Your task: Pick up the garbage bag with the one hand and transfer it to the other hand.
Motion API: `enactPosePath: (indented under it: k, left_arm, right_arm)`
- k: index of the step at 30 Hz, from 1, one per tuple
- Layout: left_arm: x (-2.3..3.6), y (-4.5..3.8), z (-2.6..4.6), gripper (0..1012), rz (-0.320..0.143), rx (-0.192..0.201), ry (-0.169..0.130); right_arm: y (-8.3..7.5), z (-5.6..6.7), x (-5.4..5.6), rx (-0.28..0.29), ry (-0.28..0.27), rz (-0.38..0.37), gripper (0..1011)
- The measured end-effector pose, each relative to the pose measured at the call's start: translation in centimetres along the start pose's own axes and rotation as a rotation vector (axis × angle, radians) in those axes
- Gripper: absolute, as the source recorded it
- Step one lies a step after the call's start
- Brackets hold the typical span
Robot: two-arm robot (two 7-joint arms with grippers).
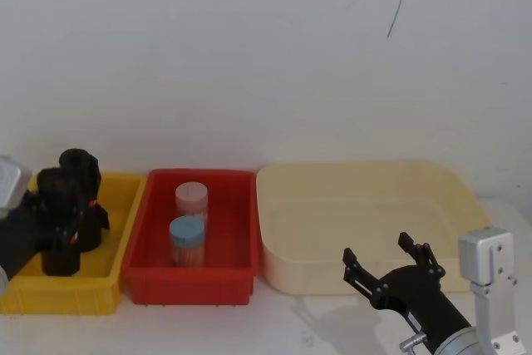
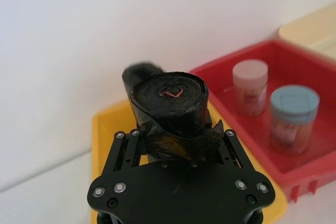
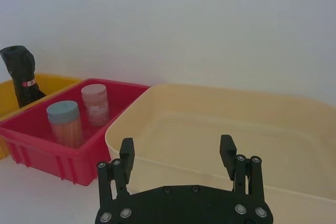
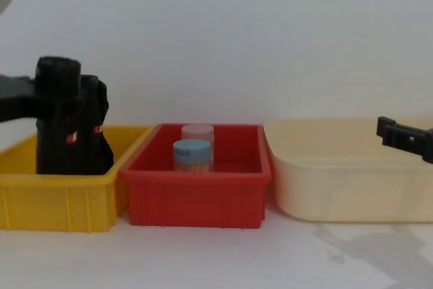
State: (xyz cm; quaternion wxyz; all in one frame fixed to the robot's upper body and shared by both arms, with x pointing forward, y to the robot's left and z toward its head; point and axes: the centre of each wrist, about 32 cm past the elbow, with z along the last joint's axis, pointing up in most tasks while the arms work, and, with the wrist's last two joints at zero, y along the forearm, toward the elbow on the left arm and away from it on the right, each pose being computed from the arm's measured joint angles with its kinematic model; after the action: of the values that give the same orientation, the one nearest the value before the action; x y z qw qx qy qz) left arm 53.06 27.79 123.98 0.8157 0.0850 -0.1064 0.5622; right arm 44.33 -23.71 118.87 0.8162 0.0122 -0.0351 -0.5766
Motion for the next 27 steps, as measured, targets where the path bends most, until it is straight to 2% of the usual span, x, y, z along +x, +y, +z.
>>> enactPosePath:
  k: [4, 6, 7, 10, 14, 15, 17, 18, 19, 21, 23, 24, 27]
  left_arm:
    - [0.47, -0.06, 1.57, 517, -0.02, -0.024, 0.006]
    - [0.86, -0.2, 3.08, 517, -0.037, -0.049, 0.011]
    - [0.86, -0.2, 3.08, 517, -0.037, -0.049, 0.011]
    - [1.31, -0.47, 4.98, 517, -0.061, -0.082, 0.017]
    - [1.59, -0.92, 6.76, 517, -0.082, -0.115, 0.022]
    - [1.66, -1.17, 7.49, 517, -0.092, -0.129, 0.025]
    - [1.66, -1.45, 8.14, 517, -0.101, -0.142, 0.027]
    - [1.6, -1.83, 8.86, 517, -0.111, -0.157, 0.03]
    - [1.6, -1.83, 8.86, 517, -0.111, -0.157, 0.03]
    - [1.39, -2.57, 9.82, 517, -0.13, -0.173, 0.039]
    - [1.12, -3.24, 10.47, 517, -0.146, -0.183, 0.046]
    - [1.12, -3.24, 10.47, 517, -0.146, -0.183, 0.046]
    - [0.66, -4.17, 11.09, 517, -0.166, -0.19, 0.057]
  right_arm:
    - [0.0, 0.0, 0.0, 0.0, 0.0, 0.0, 1000]
    - [0.0, 0.0, 0.0, 0.0, 0.0, 0.0, 1000]
    - [0.0, 0.0, 0.0, 0.0, 0.0, 0.0, 1000]
    - [0.0, 0.0, 0.0, 0.0, 0.0, 0.0, 1000]
    - [0.0, 0.0, 0.0, 0.0, 0.0, 0.0, 1000]
    - [0.0, 0.0, 0.0, 0.0, 0.0, 0.0, 1000]
    - [0.0, 0.0, 0.0, 0.0, 0.0, 0.0, 1000]
    - [0.0, 0.0, 0.0, 0.0, 0.0, 0.0, 1000]
    - [0.0, 0.0, 0.0, 0.0, 0.0, 0.0, 1000]
    - [0.0, 0.0, 0.0, 0.0, 0.0, 0.0, 1000]
    - [0.0, 0.0, 0.0, 0.0, 0.0, 0.0, 1000]
    - [0.0, 0.0, 0.0, 0.0, 0.0, 0.0, 1000]
    - [0.0, 0.0, 0.0, 0.0, 0.0, 0.0, 1000]
